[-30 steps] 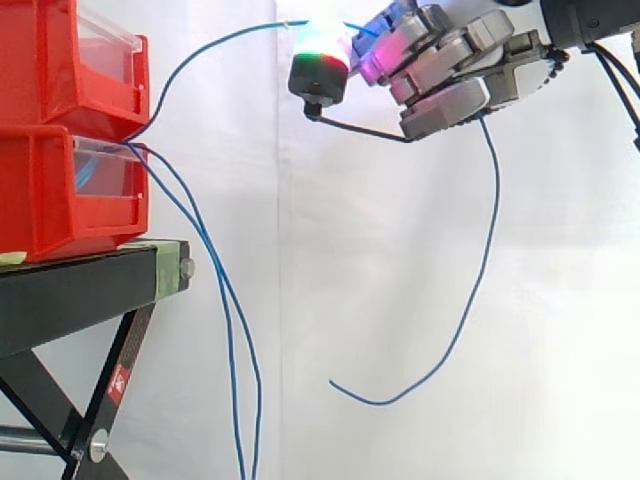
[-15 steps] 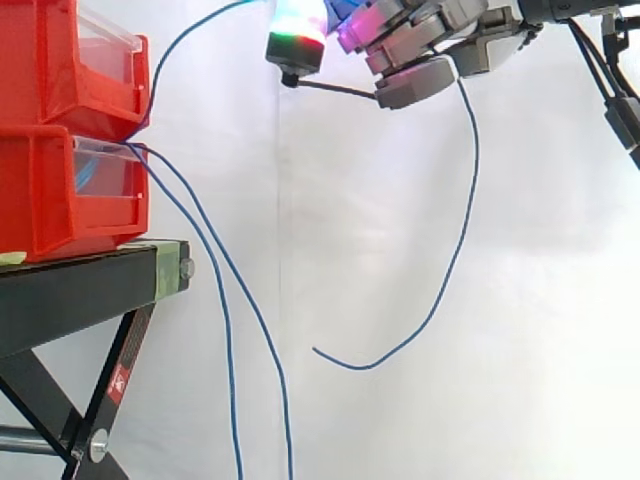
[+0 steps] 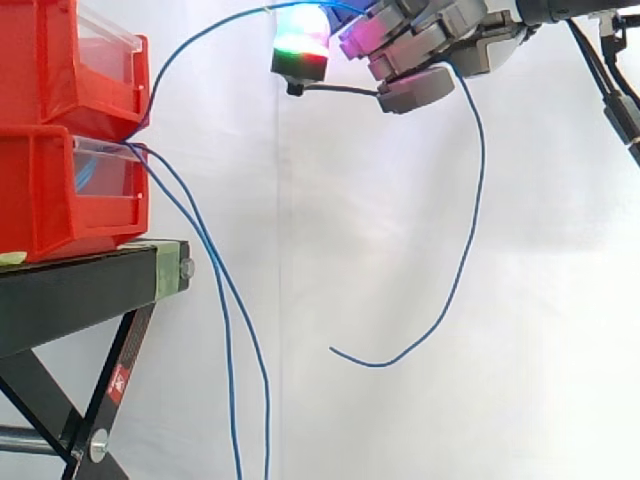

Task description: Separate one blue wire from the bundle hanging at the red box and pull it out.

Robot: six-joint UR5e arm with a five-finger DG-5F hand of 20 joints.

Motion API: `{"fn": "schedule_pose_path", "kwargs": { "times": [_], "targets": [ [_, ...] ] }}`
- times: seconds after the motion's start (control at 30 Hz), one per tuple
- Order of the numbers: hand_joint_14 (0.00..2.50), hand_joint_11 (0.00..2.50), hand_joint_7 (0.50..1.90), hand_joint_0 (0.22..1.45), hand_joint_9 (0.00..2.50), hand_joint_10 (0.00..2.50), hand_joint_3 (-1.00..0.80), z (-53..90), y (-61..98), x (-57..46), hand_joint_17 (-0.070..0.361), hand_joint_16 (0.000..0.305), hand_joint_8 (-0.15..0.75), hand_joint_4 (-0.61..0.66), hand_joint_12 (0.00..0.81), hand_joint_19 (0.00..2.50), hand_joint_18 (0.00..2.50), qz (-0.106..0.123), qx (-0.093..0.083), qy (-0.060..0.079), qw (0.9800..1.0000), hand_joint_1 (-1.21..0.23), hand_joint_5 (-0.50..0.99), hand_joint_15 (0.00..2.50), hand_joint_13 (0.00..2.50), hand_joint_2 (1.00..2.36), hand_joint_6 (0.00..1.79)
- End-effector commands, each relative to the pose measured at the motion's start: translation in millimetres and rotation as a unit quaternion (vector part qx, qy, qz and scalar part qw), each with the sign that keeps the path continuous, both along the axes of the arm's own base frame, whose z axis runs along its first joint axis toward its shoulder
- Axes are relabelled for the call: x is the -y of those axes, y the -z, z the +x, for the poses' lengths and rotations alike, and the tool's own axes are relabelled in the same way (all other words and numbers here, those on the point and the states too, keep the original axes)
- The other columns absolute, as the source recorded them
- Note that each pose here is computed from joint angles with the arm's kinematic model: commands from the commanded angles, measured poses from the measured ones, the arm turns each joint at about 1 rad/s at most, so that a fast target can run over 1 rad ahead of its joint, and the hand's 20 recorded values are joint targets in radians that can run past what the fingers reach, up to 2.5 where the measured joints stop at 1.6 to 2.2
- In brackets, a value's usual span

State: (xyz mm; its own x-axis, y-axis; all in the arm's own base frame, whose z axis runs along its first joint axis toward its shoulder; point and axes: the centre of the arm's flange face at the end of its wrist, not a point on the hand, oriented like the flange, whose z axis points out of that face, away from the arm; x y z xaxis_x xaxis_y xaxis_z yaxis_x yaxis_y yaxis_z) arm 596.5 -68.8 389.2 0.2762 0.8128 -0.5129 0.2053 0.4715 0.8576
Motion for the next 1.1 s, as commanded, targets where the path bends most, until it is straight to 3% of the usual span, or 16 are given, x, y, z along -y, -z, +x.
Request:
{"fn": "schedule_pose_path", "kwargs": {
  "times": [0.0,0.33,0.57,0.8,1.07],
  "targets": [
    [2.50,2.30,1.37,0.55,1.42,2.42,-0.50,0.7,0.0,0.3,0.103,0.046,0.377,0.29,0.363,1.54,1.44,-0.027,-0.007,-0.001,0.9996,-0.52,-0.13,0.66,1.53,1.00,0.88],
    [2.50,2.31,1.36,0.59,1.42,2.41,-0.44,0.6,0.0,1.2,0.098,0.044,0.373,0.28,0.357,1.56,1.44,-0.043,-0.013,0.000,0.9990,-0.44,-0.13,0.68,1.52,1.01,0.87],
    [2.50,2.27,1.34,0.60,1.43,2.41,-0.33,0.0,-0.8,2.2,0.096,0.043,0.375,0.28,0.361,1.55,1.43,-0.044,-0.013,0.000,0.9989,-0.53,-0.13,0.68,1.52,1.02,0.88],
    [2.50,2.37,1.38,0.59,1.39,2.21,-0.23,0.5,0.0,2.1,0.101,0.045,0.390,0.29,0.368,1.57,1.40,-0.045,-0.014,0.000,0.9989,-0.68,-0.14,0.71,1.48,1.02,0.86],
    [2.50,2.36,1.37,0.59,1.32,2.16,-0.26,0.3,0.1,2.2,0.105,0.047,0.388,0.30,0.370,1.56,1.35,-0.042,-0.013,0.000,0.9990,-0.74,-0.15,0.70,1.42,1.02,0.86]
  ]
}}
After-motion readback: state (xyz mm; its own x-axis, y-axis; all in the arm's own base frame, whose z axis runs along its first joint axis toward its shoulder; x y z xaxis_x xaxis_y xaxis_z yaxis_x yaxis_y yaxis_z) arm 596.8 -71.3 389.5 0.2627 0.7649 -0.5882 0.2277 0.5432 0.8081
